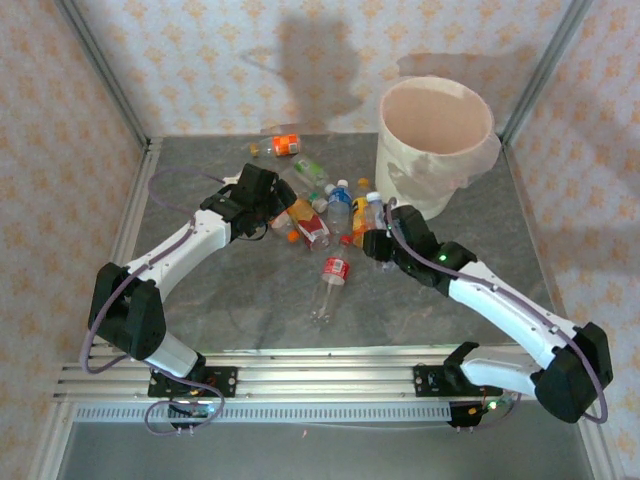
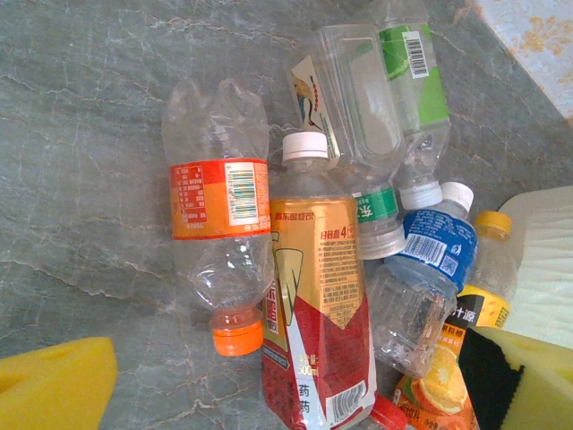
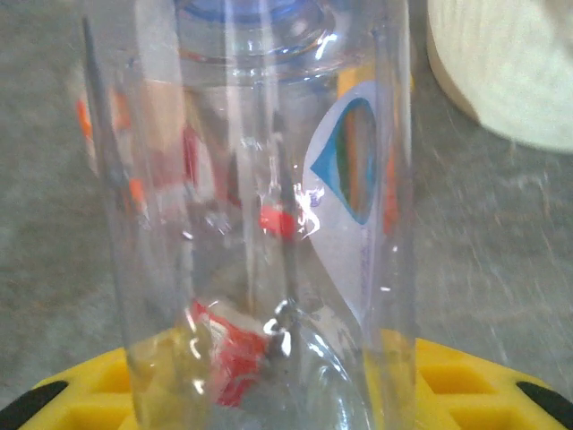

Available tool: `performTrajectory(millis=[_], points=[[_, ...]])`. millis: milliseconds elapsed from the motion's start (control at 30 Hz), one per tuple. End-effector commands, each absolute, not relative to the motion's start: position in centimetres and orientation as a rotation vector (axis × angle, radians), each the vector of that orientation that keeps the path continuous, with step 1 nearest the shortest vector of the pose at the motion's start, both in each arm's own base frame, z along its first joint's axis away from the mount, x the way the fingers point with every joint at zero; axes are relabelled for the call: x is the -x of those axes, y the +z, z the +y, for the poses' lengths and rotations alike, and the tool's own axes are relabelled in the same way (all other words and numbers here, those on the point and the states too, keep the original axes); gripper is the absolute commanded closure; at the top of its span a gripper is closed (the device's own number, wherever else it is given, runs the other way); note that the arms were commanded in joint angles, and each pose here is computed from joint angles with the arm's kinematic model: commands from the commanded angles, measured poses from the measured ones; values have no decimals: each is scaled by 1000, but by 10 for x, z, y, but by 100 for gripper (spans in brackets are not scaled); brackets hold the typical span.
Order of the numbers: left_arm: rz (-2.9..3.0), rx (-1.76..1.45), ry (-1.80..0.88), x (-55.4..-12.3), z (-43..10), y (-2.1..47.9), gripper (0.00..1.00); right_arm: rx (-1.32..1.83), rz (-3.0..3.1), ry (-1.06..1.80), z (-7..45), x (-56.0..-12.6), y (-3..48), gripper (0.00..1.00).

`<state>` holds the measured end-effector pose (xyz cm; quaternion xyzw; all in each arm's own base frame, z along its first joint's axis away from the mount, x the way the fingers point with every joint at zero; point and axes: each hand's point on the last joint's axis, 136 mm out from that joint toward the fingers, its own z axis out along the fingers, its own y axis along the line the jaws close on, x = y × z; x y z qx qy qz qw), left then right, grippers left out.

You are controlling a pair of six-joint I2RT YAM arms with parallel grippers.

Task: Put the plastic bottles in the bin

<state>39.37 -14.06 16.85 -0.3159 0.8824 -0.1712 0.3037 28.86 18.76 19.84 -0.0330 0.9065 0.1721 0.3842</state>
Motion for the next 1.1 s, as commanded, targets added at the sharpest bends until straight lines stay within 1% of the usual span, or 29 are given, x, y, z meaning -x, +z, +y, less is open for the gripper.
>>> performTrajectory(millis=[0,200,400,467,567,900,1067], points=[[2312,829,-444,-393,-137,179,0,76,2128,474,197,-313,257,58],[2325,842,-415,-390,-134,176,0,120,1897,537,211,-334,343,59],[2328,855,-412,-391,-133,174,0,147,1676,523,205,-342,425,59],[2334,853,-418,-391,-134,173,0,149,1659,466,202,-354,433,59],[2344,853,-418,-391,-136,172,0,107,1653,375,182,-375,443,59],[2351,849,-414,-388,-135,173,0,15,1680,242,123,-453,446,59],[2355,853,-401,-383,-131,170,0,12,1714,77,94,-488,425,60]])
